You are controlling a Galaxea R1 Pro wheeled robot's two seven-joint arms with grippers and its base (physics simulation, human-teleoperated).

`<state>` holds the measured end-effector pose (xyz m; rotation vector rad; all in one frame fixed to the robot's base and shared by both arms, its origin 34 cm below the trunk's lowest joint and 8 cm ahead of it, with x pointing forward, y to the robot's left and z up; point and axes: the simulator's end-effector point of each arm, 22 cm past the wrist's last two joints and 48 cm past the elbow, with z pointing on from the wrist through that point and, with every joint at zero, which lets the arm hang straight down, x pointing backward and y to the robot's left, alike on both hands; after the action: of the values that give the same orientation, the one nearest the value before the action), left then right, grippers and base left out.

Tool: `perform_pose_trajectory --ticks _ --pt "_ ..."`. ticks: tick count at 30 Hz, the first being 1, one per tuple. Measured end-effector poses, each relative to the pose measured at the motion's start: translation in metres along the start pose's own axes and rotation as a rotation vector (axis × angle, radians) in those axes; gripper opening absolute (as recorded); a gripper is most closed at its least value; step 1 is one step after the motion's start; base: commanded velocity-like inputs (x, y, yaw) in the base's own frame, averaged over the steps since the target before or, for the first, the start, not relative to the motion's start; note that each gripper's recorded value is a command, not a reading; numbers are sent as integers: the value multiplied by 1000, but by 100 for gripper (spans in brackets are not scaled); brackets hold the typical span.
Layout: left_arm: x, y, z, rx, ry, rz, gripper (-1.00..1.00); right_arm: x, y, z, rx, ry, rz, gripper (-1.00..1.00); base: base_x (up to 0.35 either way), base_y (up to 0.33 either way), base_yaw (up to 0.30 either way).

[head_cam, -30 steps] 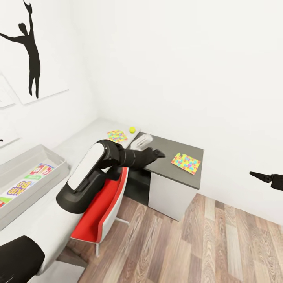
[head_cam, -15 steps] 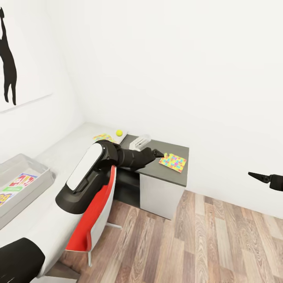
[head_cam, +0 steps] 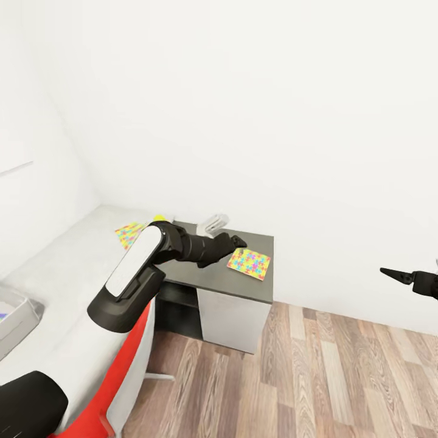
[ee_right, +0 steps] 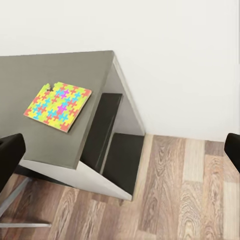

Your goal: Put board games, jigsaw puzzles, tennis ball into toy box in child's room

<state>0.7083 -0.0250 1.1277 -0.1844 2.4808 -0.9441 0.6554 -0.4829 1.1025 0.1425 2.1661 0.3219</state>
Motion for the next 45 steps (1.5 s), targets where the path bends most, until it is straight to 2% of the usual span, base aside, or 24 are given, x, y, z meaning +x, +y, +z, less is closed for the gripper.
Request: perform_pose_trajectory --ticks 9,15,16,19,24,25,35,45 --pt "-2 12 -3 -23 -17 -17 100 -2 4 -2 -7 -3 -6 100 37 0 -220" --pt "-11 28 -10 -45 -36 -32 100 -1 9 -2 -16 1 -13 100 13 0 -219" --pt "-20 45 -16 -56 -51 -67 100 -1 10 -2 -18 1 -15 100 127 0 -169" --pt "-23 68 -21 -78 -66 -119 100 -2 11 -3 -20 0 -16 100 240 -2 -78" --pt "-26 82 -24 -99 -75 -134 100 -2 12 -3 -23 1 -17 100 319 -50 -17" --pt "-28 96 -26 -123 -79 -139 100 0 14 -2 -28 5 -18 100 339 -81 -2" --pt "-29 104 -27 -137 -82 -140 100 6 21 3 -42 26 -29 100 307 -180 -17" --pt "-27 108 -26 -144 -78 -144 100 7 21 3 -43 27 -29 100 266 -242 -234"
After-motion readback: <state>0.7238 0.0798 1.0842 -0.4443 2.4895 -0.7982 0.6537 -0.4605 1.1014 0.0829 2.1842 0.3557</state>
